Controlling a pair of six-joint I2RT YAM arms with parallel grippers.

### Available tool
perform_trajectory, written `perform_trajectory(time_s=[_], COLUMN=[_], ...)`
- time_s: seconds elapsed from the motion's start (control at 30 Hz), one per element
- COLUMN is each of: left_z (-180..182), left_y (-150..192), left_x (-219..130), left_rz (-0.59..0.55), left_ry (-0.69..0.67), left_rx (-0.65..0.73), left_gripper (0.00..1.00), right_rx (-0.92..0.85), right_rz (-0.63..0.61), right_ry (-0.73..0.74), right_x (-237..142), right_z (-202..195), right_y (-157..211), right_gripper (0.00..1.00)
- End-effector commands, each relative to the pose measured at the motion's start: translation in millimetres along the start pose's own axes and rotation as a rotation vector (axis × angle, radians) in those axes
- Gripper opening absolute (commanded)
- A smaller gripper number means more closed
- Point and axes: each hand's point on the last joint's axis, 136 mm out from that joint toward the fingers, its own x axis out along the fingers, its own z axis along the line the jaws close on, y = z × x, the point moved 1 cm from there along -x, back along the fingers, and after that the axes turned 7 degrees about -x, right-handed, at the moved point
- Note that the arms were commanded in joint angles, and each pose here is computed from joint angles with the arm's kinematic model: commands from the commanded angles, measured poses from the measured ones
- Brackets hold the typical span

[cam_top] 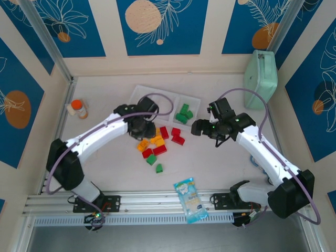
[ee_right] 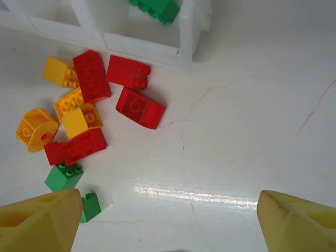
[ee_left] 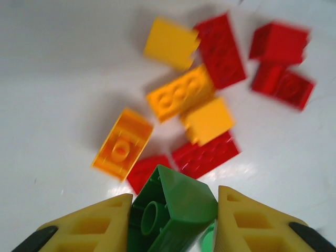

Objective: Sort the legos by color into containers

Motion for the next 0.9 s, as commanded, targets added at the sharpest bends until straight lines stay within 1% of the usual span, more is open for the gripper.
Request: perform_trajectory(time_s=[0.0,0.17,0.23,0.43,0.5,0.63,0.8,0.87], left_z=[-28.9,-85.9,-107.1,-147.3,-159.5,-170.5,-180.2,-178.1], left_y=[-32.4,-68.0,-82.2,-112.5,-119.9,-136.1,-143.7,-144.9], left_x=[0.7,22.9,35.6,66.7,71.9,80.7,89.9,90.2], left_rz=[-0.021,-0.027,-0.052,-0.08,-0.087,-0.1,-0.093,-0.103], left_ry=[0.059,0.204,0.267,0.364,0.392,0.385,0.412,0.398], left_rx=[0.052,0.091,0.095,0.056,0.06,0.093,0.092,0.083], left_gripper=[0.25,0.24,0.28,0.28,0.3,0.36,0.39,0.39], right_rx=[0.042,0.087,0.098,0.111,0.118,0.124,0.116,0.117], right_rz=[-0.027,-0.072,-0.077,-0.086,-0.089,-0.091,-0.088,-0.092], right_ry=[0.021,0.016,0.013,0.021,0.02,0.016,0.018,0.02], right_x=[-10.7,-19.3,-19.7,-20.3,-20.4,-20.5,-23.9,-24.9], right_z=[-15.0,-27.3,-30.7,-38.7,-40.4,-41.6,-42.9,-43.5], right_y=[3.4,-1.5,-3.0,-6.9,-7.4,-8.8,-10.6,-10.0], right_gripper=[0.87,0.87,0.87,0.87,0.87,0.87,0.87,0.87])
